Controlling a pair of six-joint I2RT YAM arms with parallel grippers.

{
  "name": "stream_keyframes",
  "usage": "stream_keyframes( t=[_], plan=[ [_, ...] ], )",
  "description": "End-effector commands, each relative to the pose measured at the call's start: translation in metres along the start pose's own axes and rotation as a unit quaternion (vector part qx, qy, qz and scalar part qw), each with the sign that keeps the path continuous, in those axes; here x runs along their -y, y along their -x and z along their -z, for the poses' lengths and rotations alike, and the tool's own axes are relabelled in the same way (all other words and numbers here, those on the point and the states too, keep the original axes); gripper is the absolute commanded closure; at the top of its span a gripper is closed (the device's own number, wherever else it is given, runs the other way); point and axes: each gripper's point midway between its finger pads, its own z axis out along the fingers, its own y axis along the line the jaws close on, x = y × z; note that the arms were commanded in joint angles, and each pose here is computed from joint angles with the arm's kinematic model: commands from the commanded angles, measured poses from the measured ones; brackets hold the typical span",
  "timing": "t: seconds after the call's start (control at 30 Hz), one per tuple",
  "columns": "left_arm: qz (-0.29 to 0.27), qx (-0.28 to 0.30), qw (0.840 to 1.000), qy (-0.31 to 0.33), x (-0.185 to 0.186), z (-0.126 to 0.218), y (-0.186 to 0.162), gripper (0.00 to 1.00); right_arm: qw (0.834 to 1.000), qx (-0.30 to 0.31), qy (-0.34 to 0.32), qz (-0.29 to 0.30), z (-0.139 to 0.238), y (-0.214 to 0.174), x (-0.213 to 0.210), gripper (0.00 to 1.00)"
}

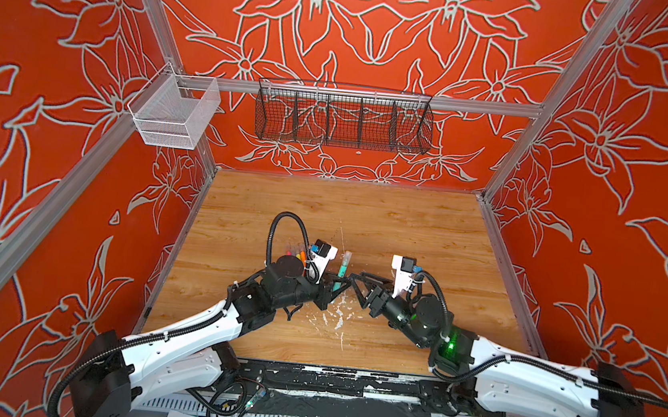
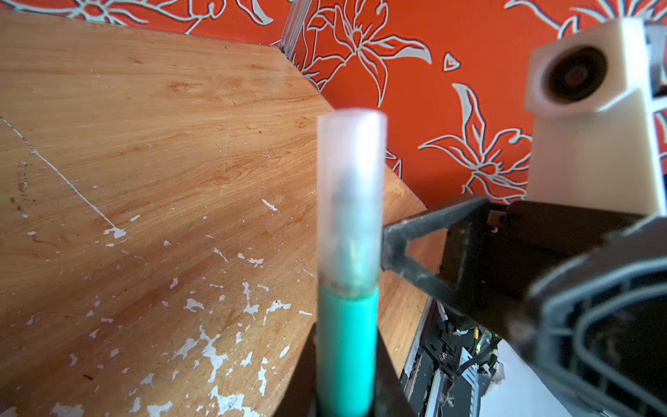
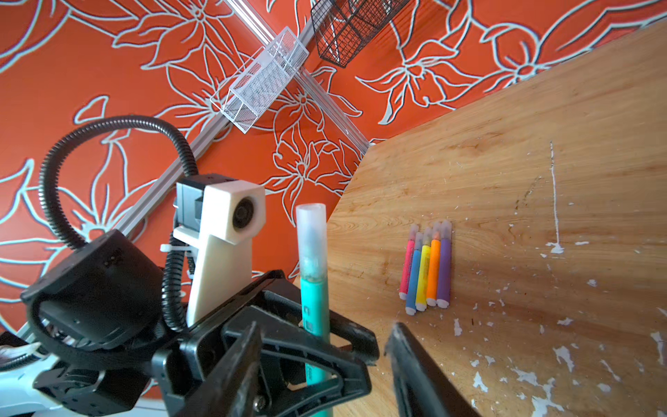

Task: Insert the pens into the pen caps
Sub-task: 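Press the cap down onto the teal marker with the right gripper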

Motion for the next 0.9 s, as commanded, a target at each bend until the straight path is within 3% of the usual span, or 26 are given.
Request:
stream_keyframes(
  t=[0.0, 0.43, 0.87],
  plan=[
    [-0.017, 0.024, 0.999, -0.015, 0.010, 0.002, 0.015, 1.00, 1.000, 0.006, -0.023, 0.020, 0.000, 0.019, -0.011, 0.43],
    [-0.020, 0.025, 0.999, -0.014, 0.009, 0.002, 0.015, 1.00, 0.996, -0.008, -0.081, 0.023, -0.044, 0.039, -0.015, 0.55],
    [-0.022, 0.025, 0.999, -0.021, 0.011, 0.002, 0.014, 1.00, 0.996, -0.012, -0.089, 0.023, -0.057, 0.045, -0.008, 0.55]
  ],
)
